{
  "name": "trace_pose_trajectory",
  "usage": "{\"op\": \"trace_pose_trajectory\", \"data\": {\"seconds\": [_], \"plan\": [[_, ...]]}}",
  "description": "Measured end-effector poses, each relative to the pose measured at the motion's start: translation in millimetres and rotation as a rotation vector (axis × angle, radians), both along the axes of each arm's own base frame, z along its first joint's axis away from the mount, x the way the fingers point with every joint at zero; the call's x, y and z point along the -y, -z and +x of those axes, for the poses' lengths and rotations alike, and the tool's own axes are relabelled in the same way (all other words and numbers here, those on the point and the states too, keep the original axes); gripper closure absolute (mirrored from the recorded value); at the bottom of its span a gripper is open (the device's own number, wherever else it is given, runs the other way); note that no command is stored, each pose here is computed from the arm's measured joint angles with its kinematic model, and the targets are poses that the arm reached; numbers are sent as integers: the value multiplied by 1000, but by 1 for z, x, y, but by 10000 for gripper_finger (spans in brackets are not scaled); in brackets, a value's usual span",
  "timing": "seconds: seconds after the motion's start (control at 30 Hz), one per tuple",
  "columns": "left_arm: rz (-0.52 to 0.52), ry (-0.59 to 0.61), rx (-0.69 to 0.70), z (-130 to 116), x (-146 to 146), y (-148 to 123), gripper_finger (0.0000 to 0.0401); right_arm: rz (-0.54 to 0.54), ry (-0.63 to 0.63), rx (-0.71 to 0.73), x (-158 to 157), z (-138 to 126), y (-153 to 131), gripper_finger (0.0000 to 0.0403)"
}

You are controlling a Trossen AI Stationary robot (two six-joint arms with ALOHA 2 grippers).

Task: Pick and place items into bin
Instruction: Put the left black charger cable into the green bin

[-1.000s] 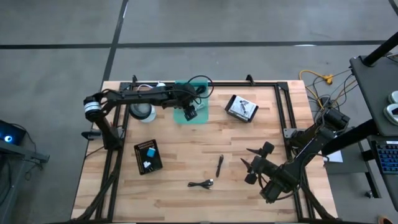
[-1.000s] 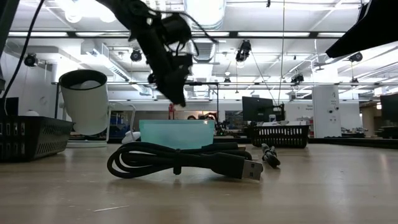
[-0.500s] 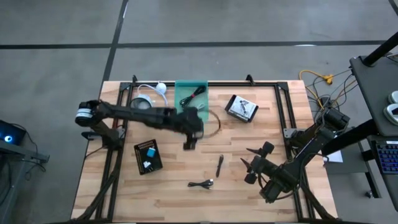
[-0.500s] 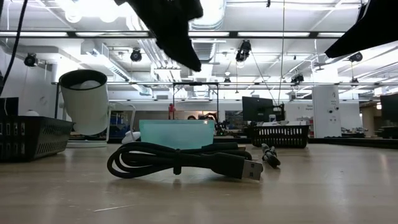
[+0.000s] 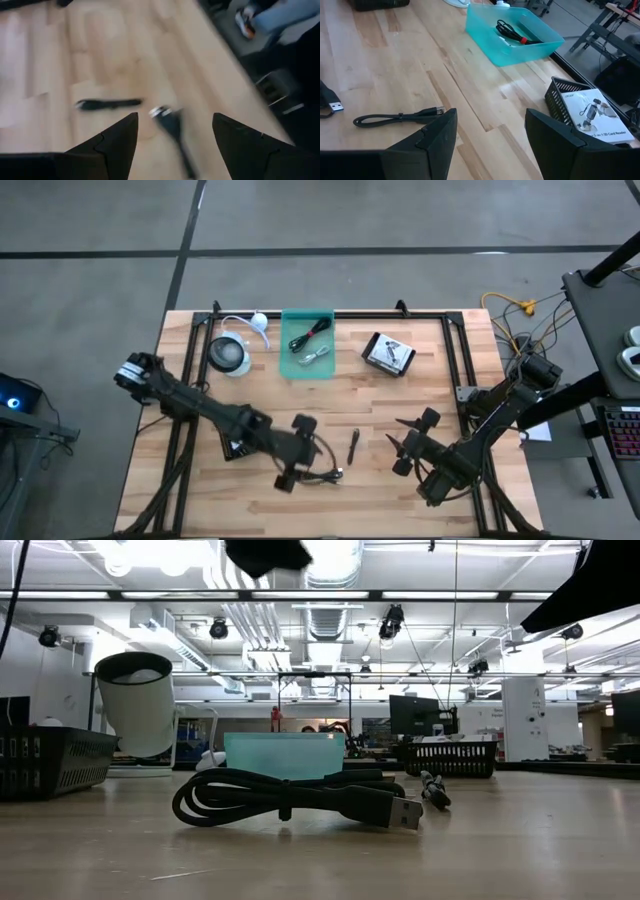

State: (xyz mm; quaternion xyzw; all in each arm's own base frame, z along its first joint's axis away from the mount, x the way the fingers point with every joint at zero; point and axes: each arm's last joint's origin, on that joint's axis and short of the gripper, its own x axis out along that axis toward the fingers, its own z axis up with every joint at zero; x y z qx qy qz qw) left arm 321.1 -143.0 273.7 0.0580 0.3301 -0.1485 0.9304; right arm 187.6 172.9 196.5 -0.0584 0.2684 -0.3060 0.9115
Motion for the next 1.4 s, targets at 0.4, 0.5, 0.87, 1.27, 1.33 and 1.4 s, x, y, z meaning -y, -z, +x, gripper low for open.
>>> {"op": "trace_pose_trajectory", "data": {"seconds": [0.4,0.5,0.87,1.27,1.33,1.4], "plan": [[-72,-42,-161,9,43,59,162,12,10,9,1,-1,3,184],[-44,-50,-211,15,46,79,162,12,11,9,1,-1,3,184],[-6,-139,-331,26,37,122,162,12,11,9,1,-1,3,184],[49,-86,-346,29,29,125,233,11,10,7,1,-1,4,184],[82,-50,-351,28,29,123,267,11,10,6,1,-1,4,184],[105,-21,-350,28,28,122,305,12,10,6,1,-1,4,184]]}}
